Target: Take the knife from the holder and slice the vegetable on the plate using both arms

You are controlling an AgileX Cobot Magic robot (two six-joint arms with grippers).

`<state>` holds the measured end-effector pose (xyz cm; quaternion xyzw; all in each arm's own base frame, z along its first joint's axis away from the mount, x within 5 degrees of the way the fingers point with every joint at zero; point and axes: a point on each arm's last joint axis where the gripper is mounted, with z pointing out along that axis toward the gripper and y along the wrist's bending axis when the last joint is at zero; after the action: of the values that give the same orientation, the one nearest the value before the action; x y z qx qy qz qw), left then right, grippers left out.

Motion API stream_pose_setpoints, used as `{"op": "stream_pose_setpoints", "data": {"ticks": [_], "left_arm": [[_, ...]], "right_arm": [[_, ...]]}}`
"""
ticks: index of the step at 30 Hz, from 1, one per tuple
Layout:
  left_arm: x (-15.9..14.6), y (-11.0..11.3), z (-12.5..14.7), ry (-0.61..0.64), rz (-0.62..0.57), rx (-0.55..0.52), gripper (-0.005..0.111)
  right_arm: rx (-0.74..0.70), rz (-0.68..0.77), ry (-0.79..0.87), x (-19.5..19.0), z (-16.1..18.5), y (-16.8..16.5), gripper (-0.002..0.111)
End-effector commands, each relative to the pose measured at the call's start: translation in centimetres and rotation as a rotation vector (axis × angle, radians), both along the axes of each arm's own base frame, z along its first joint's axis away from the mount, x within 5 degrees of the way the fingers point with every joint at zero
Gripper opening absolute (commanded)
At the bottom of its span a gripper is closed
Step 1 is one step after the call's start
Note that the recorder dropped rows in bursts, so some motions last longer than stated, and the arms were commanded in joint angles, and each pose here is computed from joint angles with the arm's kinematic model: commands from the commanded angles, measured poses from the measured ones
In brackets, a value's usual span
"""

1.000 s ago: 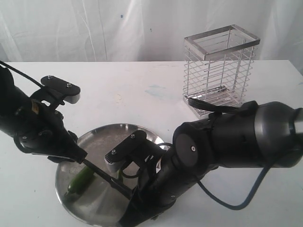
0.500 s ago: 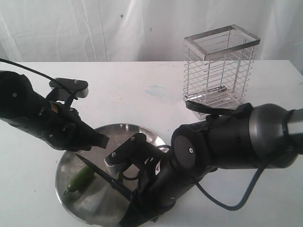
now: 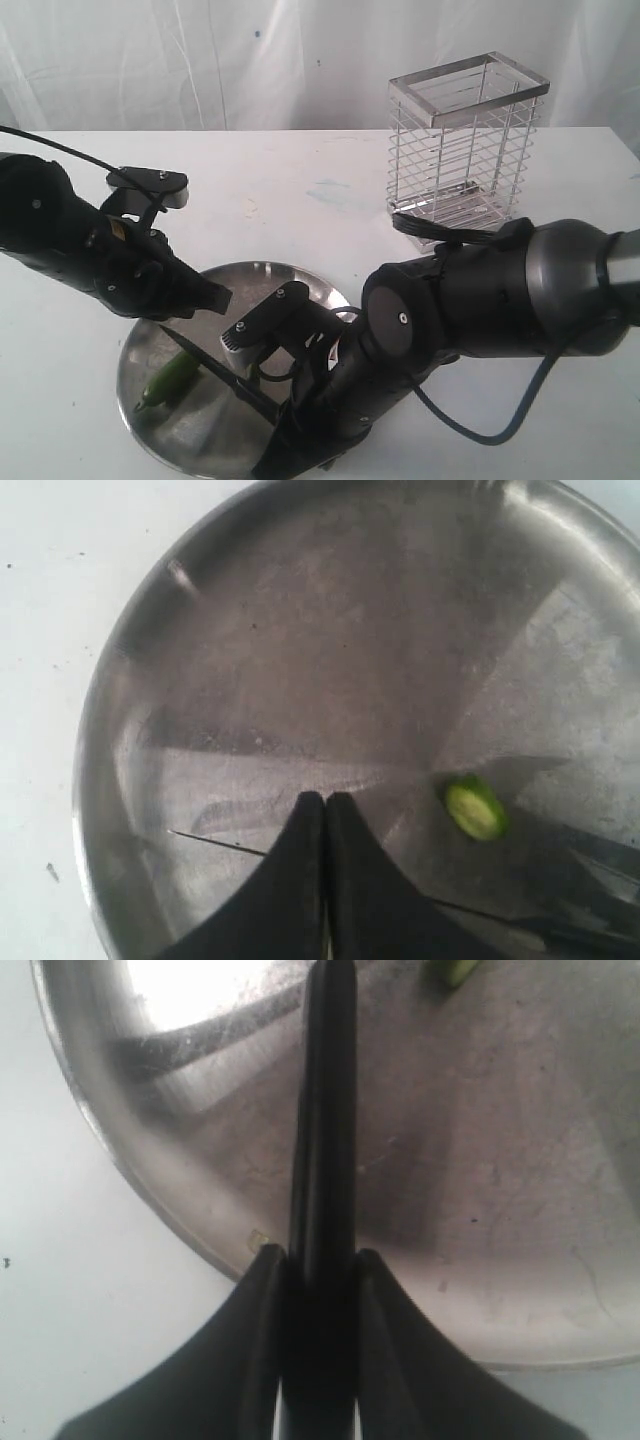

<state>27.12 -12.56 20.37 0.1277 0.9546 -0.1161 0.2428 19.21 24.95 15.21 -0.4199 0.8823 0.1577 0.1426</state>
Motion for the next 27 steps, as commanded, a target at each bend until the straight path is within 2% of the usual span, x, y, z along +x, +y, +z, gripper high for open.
{"op": "stream_pose_setpoints", "data": {"ticks": [1, 10, 13, 17, 23, 27], "left_arm": [[0.0, -0.1, -0.8, 0.027, 0.006, 0.000, 0.000], [0.6, -0.4, -5.7, 0.176, -0.022, 0.081, 0.000], [0.6, -0.3, -6.3, 0.192, -0.038, 0.106, 0.000], [1.2, -0.2, -4.6, 0.133, -0.055, 0.110, 0.000], [1.4, -0.2, 0.9, -0.027, -0.054, 0.050, 0.000], [0.6, 0.1, 2.9, -0.059, -0.059, 0.035, 0.000]], "right_arm": [[0.009, 0.000, -0.007, 0.1, 0.2, 0.2, 0.000], [0.008, 0.002, -0.008, 0.1, 0.2, 0.2, 0.000], [0.007, 0.002, -0.006, 0.1, 0.2, 0.2, 0.000], [0.001, 0.006, 0.004, 0.0, 0.1, 0.1, 0.000], [-0.010, 0.014, 0.016, -0.1, 0.1, 0.0, 0.000], [-0.017, 0.021, 0.019, -0.2, 0.1, 0.0, 0.000]]}}
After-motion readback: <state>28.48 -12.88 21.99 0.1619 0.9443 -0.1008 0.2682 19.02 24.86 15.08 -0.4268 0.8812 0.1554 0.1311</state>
